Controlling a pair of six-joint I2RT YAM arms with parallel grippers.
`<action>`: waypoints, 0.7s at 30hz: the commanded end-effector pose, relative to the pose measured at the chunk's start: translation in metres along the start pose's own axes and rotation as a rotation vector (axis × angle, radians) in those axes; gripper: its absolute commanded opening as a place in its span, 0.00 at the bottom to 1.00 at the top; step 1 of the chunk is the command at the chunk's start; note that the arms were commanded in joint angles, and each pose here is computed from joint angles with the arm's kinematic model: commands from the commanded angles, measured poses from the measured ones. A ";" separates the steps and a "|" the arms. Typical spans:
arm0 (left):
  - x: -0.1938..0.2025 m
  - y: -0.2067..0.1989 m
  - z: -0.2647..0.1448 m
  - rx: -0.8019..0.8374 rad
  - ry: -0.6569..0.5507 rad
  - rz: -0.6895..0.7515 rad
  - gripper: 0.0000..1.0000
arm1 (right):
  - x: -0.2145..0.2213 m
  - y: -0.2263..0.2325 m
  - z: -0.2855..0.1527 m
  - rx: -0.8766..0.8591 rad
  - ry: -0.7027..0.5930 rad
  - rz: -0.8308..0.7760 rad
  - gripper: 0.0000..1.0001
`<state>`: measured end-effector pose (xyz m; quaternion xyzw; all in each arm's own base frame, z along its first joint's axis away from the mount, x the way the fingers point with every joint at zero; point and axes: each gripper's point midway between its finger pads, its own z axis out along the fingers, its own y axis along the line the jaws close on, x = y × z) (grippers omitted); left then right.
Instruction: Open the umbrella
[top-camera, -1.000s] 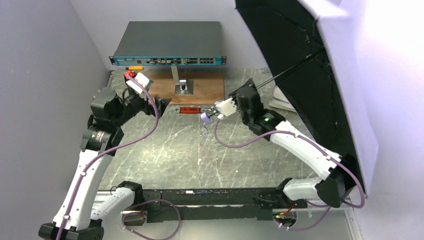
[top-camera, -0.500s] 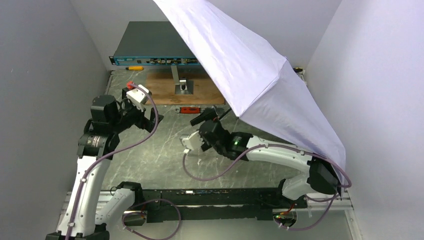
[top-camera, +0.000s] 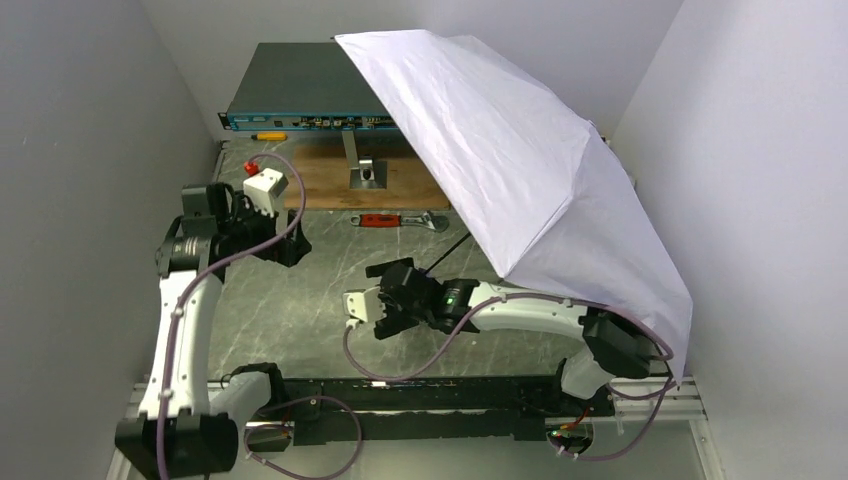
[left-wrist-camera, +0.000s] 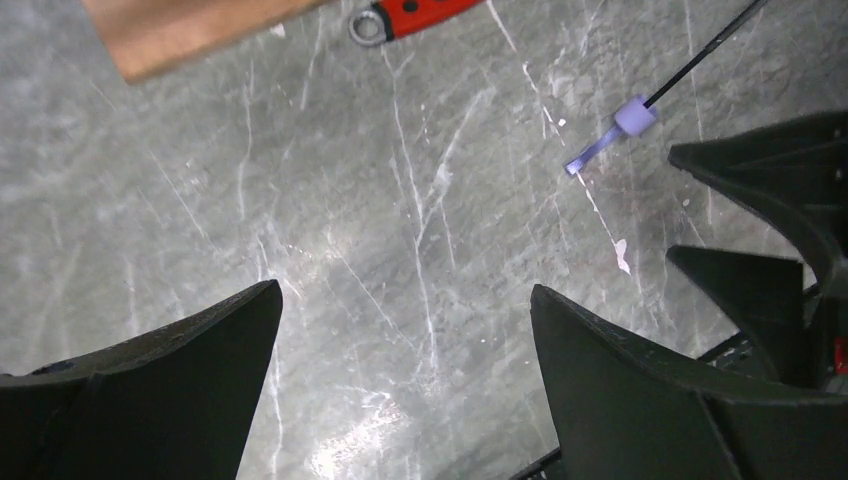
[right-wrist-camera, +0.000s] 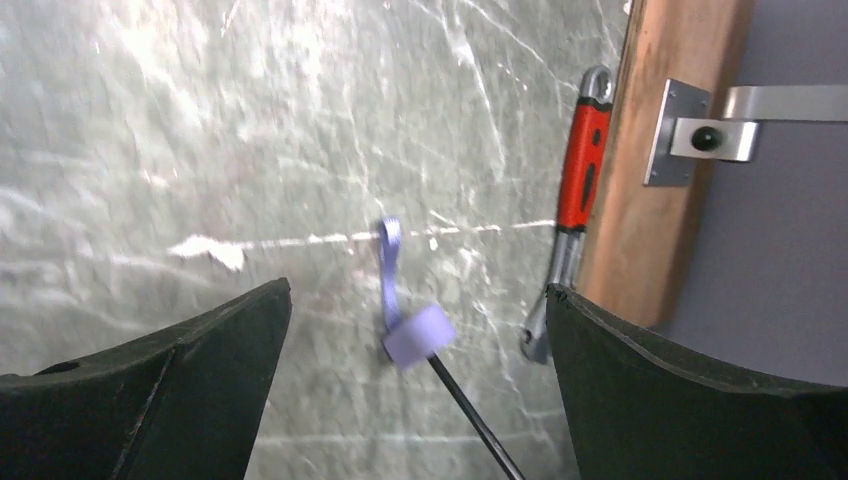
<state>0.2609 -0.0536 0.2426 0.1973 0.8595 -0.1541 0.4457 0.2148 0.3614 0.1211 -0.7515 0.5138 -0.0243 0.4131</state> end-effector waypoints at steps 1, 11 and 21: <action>-0.004 0.006 0.004 0.007 0.047 -0.131 1.00 | -0.032 -0.007 0.021 0.046 -0.128 0.267 1.00; 0.036 0.035 0.020 -0.152 0.098 -0.162 1.00 | -0.006 -0.006 0.033 0.134 -0.114 0.355 1.00; 0.059 0.055 0.023 -0.251 0.144 -0.110 1.00 | 0.000 -0.017 0.018 0.138 -0.158 0.442 1.00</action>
